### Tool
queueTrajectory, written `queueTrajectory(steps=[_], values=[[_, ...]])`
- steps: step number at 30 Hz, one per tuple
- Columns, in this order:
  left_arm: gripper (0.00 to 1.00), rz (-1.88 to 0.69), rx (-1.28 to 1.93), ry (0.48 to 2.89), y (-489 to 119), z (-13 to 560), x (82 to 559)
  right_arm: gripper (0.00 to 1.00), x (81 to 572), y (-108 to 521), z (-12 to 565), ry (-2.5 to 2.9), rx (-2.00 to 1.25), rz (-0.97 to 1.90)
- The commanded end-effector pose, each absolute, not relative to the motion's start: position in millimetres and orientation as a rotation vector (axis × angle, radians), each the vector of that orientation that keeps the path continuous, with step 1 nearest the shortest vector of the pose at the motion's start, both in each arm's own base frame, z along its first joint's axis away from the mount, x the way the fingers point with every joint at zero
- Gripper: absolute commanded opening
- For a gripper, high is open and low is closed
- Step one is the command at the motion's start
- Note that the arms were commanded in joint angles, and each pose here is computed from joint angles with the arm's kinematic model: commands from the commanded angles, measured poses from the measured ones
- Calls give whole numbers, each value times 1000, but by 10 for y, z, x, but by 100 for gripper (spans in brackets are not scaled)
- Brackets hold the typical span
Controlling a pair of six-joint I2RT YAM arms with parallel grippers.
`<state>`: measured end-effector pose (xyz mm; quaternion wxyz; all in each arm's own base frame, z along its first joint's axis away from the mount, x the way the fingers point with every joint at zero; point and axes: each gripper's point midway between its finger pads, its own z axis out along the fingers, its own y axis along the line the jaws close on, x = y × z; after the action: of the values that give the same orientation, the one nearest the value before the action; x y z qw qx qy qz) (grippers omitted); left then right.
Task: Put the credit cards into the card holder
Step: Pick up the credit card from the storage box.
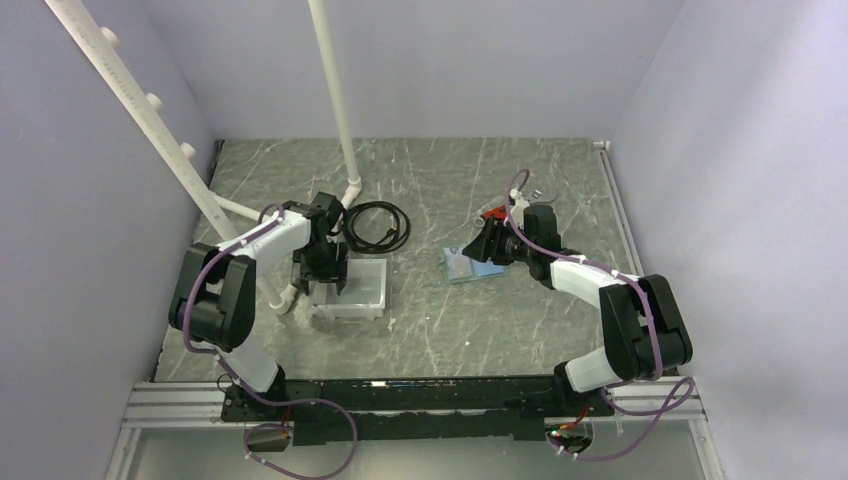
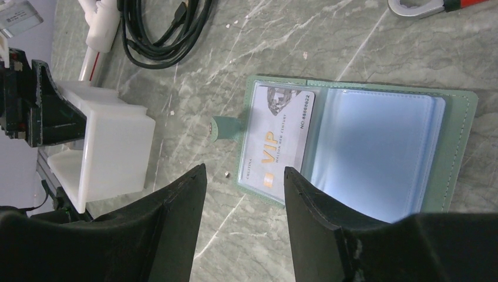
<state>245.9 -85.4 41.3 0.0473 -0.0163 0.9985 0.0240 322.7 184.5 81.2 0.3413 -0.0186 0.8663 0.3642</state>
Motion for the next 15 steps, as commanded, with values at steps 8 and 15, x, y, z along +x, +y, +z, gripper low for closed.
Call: queueTrajectory(steps=[8, 15], values=[[77, 108, -59, 3008, -834, 444, 2559, 54, 3263, 1885, 926, 2193, -84, 964], [72, 185, -79, 2970, -739, 532, 2604, 53, 3261, 1898, 928, 2192, -88, 975]])
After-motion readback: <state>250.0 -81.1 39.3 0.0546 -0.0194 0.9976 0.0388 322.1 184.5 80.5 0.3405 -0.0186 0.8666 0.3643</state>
